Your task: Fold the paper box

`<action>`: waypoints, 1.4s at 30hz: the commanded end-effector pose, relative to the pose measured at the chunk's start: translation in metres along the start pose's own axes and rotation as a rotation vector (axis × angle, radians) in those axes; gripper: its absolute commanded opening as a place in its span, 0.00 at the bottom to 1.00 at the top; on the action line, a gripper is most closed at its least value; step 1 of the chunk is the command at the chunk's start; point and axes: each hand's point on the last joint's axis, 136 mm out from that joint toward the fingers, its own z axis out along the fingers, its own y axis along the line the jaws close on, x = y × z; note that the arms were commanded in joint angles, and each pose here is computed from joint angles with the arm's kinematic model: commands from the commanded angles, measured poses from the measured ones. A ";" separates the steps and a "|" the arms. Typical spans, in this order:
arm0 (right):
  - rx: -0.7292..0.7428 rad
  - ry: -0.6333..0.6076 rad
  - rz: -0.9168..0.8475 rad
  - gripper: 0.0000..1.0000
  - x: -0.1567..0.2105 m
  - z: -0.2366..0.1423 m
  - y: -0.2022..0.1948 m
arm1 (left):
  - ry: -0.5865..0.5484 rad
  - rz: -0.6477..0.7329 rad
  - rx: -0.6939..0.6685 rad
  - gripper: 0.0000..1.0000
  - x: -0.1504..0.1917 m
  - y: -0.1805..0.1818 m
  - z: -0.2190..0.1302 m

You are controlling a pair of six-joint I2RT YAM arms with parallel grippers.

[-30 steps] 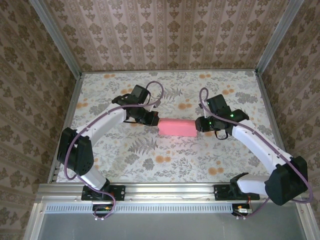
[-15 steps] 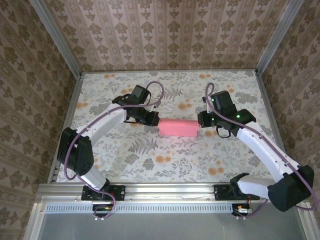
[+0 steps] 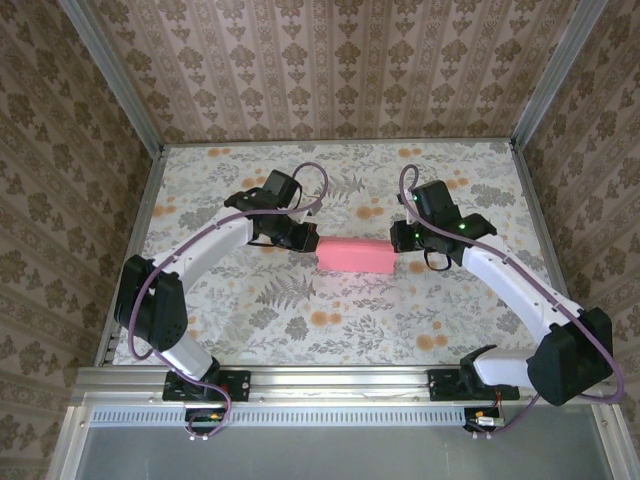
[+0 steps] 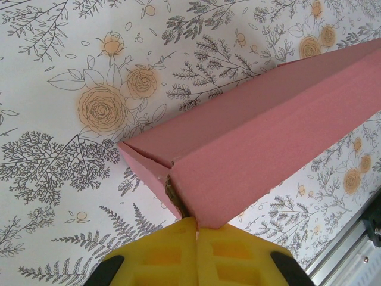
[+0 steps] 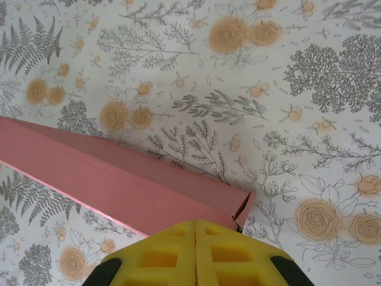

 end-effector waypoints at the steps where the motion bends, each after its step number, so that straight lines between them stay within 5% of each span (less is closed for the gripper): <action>1: 0.022 0.026 0.007 0.09 0.011 0.008 -0.004 | 0.068 -0.025 -0.037 0.08 0.016 0.005 0.003; 13: 0.041 0.053 0.010 0.06 0.036 0.016 -0.009 | 0.000 -0.052 0.032 0.25 0.006 -0.012 -0.019; 23: 0.038 0.043 0.025 0.05 0.045 0.021 -0.011 | -0.117 -0.008 0.217 0.25 -0.008 -0.039 -0.064; 42: 0.030 0.053 0.047 0.05 0.060 0.027 -0.013 | -0.087 0.026 0.277 0.24 -0.019 -0.028 -0.003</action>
